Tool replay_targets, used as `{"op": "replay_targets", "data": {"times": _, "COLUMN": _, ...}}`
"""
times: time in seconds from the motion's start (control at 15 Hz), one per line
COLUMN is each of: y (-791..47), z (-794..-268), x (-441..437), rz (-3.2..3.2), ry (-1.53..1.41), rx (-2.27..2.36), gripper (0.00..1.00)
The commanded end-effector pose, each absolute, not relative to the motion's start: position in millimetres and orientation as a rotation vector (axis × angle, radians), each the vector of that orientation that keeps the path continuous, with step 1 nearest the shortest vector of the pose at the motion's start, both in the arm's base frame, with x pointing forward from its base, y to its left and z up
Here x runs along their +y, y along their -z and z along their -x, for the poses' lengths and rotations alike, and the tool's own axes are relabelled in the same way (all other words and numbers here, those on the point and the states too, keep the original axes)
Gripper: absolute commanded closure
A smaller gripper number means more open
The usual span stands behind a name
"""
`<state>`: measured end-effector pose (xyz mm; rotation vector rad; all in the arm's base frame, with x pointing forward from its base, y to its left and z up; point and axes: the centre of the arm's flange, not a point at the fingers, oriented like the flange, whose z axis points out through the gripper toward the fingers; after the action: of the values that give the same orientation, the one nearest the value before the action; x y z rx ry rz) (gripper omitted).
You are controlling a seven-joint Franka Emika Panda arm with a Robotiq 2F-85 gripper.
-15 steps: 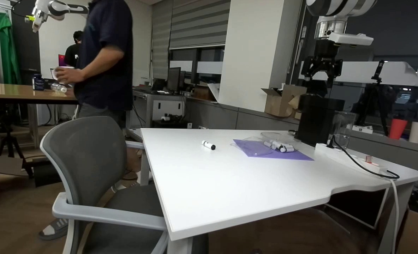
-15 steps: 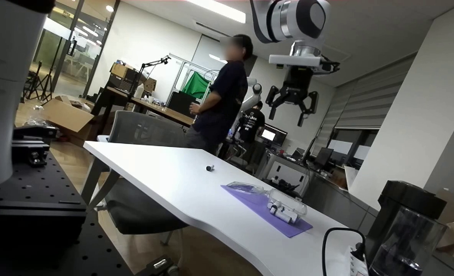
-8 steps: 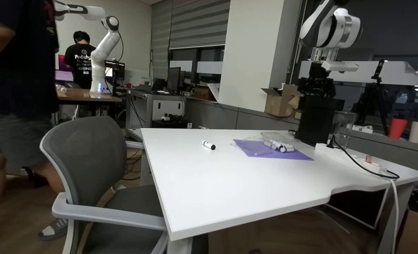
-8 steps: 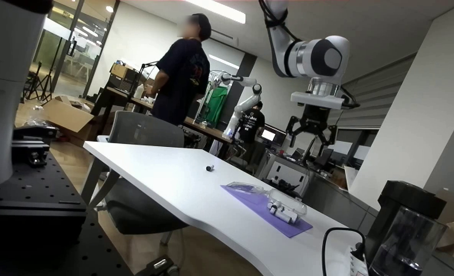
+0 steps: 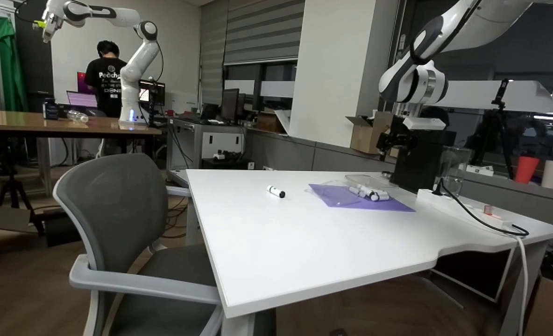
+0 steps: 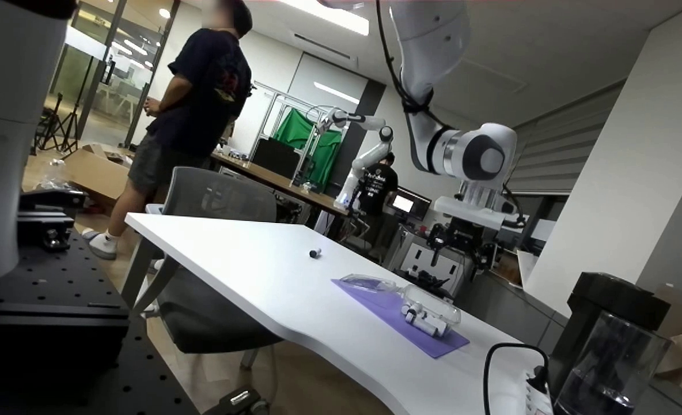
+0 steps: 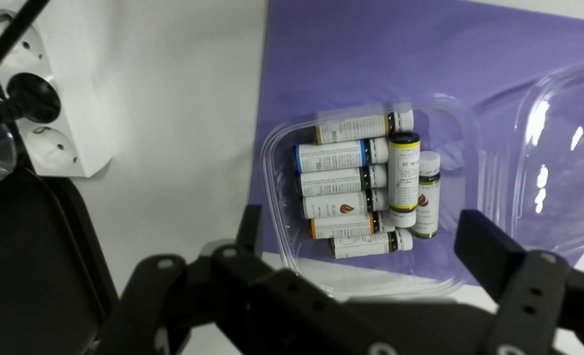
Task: Take three bottles from the container and put them on the table
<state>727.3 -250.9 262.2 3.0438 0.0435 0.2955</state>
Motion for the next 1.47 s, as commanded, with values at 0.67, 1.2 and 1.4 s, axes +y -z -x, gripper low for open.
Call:
{"op": "replay_targets", "data": {"times": 0.67, "y": -156, "z": -838, "x": -244, "rz": -3.018, "ry": -0.305, "rx": 0.141, "gripper": 0.32}}
{"op": "replay_targets", "data": {"times": 1.2, "y": -147, "z": -847, "x": -222, "rz": -3.062, "ry": -0.302, "rx": 0.168, "gripper": 0.89}}
{"op": "replay_targets", "data": {"times": 1.4, "y": -146, "z": -848, "x": -222, "rz": -3.074, "ry": -0.287, "rx": 0.166, "gripper": 0.49}}
